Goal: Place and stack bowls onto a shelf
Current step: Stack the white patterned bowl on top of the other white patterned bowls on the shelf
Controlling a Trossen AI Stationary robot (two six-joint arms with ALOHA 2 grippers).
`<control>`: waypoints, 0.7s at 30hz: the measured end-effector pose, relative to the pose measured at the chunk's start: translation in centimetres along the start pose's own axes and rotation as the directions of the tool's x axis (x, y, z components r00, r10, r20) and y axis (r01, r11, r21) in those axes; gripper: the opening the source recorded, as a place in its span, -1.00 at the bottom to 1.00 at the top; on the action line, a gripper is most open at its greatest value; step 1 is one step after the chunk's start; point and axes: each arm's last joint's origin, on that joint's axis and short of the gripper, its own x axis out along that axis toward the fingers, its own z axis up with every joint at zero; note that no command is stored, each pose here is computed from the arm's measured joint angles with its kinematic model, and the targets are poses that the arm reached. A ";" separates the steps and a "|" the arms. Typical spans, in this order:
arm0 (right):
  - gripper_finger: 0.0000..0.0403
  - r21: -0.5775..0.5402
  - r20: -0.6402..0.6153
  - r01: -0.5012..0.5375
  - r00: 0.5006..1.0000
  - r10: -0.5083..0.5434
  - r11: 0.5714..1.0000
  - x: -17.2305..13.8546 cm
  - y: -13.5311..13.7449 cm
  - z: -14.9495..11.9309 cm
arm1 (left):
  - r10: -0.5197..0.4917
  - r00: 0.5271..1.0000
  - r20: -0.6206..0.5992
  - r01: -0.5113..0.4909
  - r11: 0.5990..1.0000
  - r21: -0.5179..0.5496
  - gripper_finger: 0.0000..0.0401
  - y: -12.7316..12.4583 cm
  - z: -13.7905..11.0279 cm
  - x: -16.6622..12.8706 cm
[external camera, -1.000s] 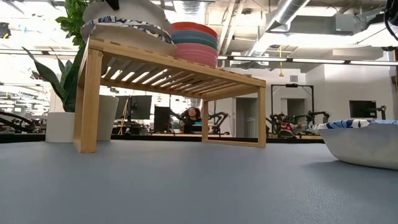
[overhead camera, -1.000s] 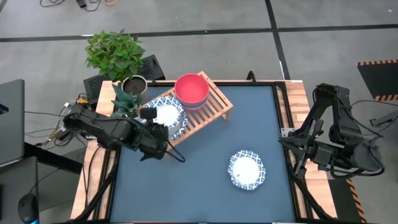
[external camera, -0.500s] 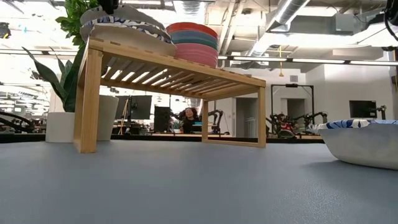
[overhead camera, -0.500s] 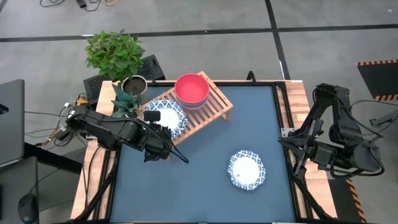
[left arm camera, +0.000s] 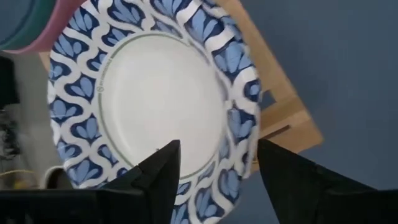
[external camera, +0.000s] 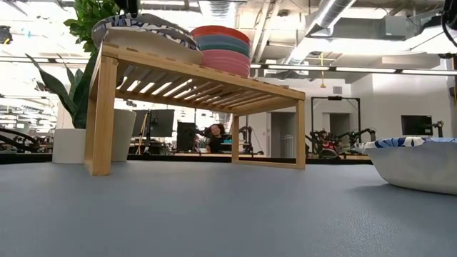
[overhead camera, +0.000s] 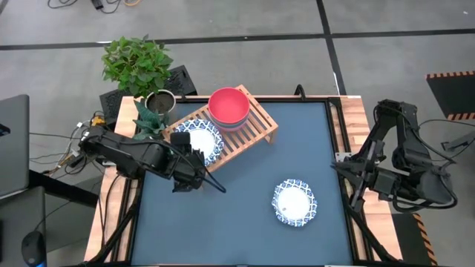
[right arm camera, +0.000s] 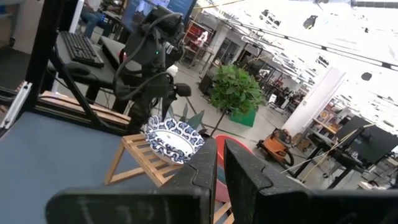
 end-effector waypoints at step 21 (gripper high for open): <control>-0.41 0.262 -0.170 -0.127 0.970 0.176 0.957 3.8 2.1 -5.8 | -0.219 0.950 0.221 0.266 0.942 -0.207 0.00 0.5 1.4 -5.0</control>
